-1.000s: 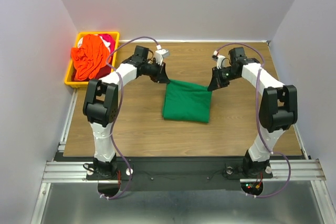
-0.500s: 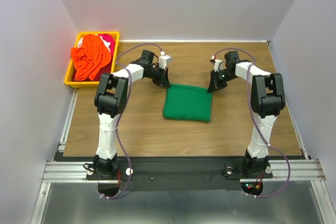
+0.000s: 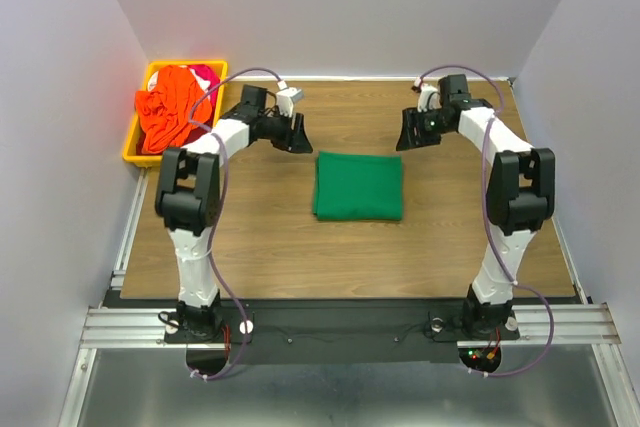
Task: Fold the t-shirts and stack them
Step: Fold the tshirt
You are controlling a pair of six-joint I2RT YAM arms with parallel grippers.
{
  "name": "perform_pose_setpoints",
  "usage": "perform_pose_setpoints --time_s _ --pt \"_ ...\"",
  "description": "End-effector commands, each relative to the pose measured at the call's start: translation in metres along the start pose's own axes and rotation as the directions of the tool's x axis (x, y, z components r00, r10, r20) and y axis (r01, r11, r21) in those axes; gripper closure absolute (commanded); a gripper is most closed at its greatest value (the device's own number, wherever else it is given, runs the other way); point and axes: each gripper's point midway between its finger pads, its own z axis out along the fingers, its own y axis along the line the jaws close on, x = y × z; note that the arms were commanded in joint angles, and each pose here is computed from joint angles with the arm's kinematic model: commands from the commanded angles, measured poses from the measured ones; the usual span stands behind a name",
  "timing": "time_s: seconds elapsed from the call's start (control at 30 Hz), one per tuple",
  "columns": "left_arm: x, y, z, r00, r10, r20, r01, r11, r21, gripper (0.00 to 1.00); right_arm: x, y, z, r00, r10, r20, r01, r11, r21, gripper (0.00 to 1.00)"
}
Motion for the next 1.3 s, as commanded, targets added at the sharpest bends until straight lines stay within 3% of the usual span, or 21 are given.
perform_pose_setpoints --time_s 0.0,0.1,0.2,0.23,0.33,0.63,0.77,0.9,0.93,1.07,1.27 --pt "-0.059 -0.077 -0.053 0.969 0.107 0.223 -0.141 0.98 0.14 0.42 -0.06 0.055 -0.055 0.981 0.009 0.193 0.021 0.988 -0.152 0.43" --pt "-0.055 -0.104 -0.045 0.969 0.046 0.241 -0.106 0.964 0.245 0.5 -0.046 0.089 -0.042 0.986 0.13 0.106 -0.086 0.934 -0.347 0.57" --pt "-0.051 -0.118 -0.026 0.972 -0.002 0.234 -0.078 0.941 0.331 0.53 -0.025 0.102 -0.021 0.98 0.197 0.018 -0.168 0.88 -0.443 0.62" --pt "-0.043 -0.115 -0.013 0.979 -0.075 0.19 0.001 0.933 0.36 0.54 -0.017 0.101 -0.01 0.977 0.213 -0.014 -0.196 0.87 -0.453 0.64" --pt "-0.032 -0.11 0.016 0.98 -0.141 0.137 0.078 0.918 0.389 0.57 -0.002 0.089 0.016 0.969 0.239 -0.056 -0.238 0.863 -0.445 0.67" --pt "-0.004 -0.041 0.079 0.959 -0.275 0.068 0.238 0.912 0.333 0.6 0.004 0.037 0.079 0.971 0.236 -0.044 -0.237 0.91 -0.342 0.69" --pt "-0.016 -0.026 0.064 0.977 -0.193 0.093 0.16 0.947 0.278 0.6 -0.026 0.04 0.065 0.98 0.198 0.029 -0.176 0.924 -0.339 0.68" --pt "-0.021 -0.065 0.021 0.991 -0.08 0.107 0.043 0.951 0.308 0.57 -0.05 0.076 0.008 0.98 0.17 0.1 -0.117 0.909 -0.401 0.63" --pt "-0.034 -0.086 0.001 0.988 -0.023 0.153 -0.026 0.95 0.311 0.55 -0.046 0.084 0.001 0.98 0.174 0.095 -0.119 0.901 -0.417 0.6" --pt "-0.006 -0.129 -0.016 0.993 -0.005 0.116 -0.038 0.93 0.366 0.54 -0.007 0.122 -0.02 0.98 0.199 0.004 -0.171 0.85 -0.498 0.59" --pt "0.058 -0.151 0.007 0.997 -0.071 -0.026 0.075 0.902 0.424 0.52 0.084 0.141 0.007 0.958 0.202 -0.201 -0.278 0.825 -0.492 0.59"
